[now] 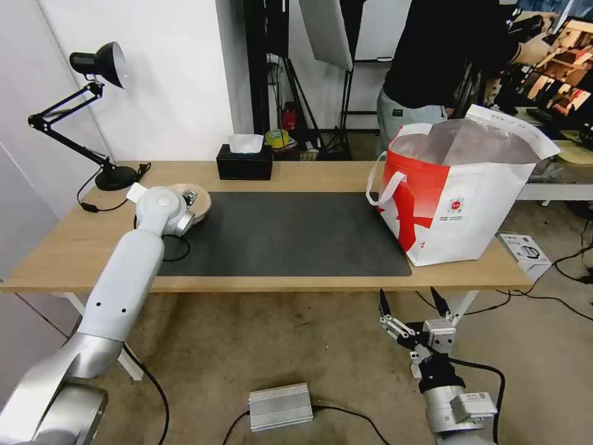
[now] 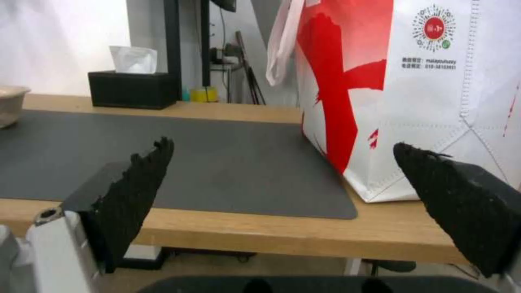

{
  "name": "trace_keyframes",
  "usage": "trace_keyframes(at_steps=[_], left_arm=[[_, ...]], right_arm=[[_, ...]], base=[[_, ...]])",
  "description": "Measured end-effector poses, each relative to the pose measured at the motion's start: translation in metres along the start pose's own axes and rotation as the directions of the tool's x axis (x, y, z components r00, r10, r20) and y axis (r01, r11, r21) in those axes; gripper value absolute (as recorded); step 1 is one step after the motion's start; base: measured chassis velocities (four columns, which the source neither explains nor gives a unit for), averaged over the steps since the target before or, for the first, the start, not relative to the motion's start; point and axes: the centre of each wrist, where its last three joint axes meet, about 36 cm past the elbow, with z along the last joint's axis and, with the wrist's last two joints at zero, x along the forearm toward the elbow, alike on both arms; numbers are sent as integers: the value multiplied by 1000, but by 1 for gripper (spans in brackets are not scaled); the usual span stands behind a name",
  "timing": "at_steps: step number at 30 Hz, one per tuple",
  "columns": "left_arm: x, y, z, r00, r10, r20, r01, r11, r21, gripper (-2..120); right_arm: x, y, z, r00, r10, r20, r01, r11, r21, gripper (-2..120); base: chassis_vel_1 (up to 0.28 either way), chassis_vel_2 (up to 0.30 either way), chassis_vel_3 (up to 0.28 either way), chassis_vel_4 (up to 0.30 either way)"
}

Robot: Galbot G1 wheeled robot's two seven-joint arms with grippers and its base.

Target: Pick up the trash from the table and place it into the takeout bag.

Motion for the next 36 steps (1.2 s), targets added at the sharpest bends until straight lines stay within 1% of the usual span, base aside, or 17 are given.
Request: trace_keyframes(at_steps=[3, 10, 14, 24, 27, 28, 31, 32, 35, 36], left_arm=[[-2, -1, -1, 1000, 10, -1, -10, 1000, 2, 100], [-11, -2, -1, 1000, 4, -1, -4, 1000, -3, 100], [-14, -6, -1, 1000, 11, -5, -11, 1000, 3, 100], [-20, -10, 6, 1000, 16, -12, -16, 1000, 0, 100], [-21, -9, 6, 1000, 17, -12, -17, 1000, 0, 92], [-21, -9, 6, 1000, 17, -12, -17, 1000, 0, 92], [-20, -6, 5, 1000, 16, -9, -16, 1000, 1, 78], [-20, -6, 5, 1000, 16, -9, -16, 1000, 1, 78], [-20, -4, 5, 1000, 14, -7, -14, 1000, 1, 63], [-20, -4, 5, 1000, 14, -7, -14, 1000, 1, 63]], right_arm=[[0, 0, 0, 1000, 0, 0, 0, 1000, 0, 100], [0, 0, 0, 1000, 0, 0, 0, 1000, 0, 100], [0, 0, 0, 1000, 0, 0, 0, 1000, 0, 100], [0, 0, 0, 1000, 0, 0, 0, 1000, 0, 100], [0, 0, 0, 1000, 0, 0, 0, 1000, 0, 100], [0, 0, 0, 1000, 0, 0, 0, 1000, 0, 100], [0, 0, 0, 1000, 0, 0, 0, 1000, 0, 100], [0, 0, 0, 1000, 0, 0, 0, 1000, 0, 100], [0, 0, 0, 1000, 0, 0, 0, 1000, 0, 100], [0, 0, 0, 1000, 0, 0, 0, 1000, 0, 100]], base=[[0, 0, 0, 0], [0, 0, 0, 0], [0, 0, 0, 0], [0, 0, 0, 0], [0, 0, 0, 0], [0, 0, 0, 0], [0, 0, 0, 0], [0, 0, 0, 0], [0, 0, 0, 0], [0, 0, 0, 0]])
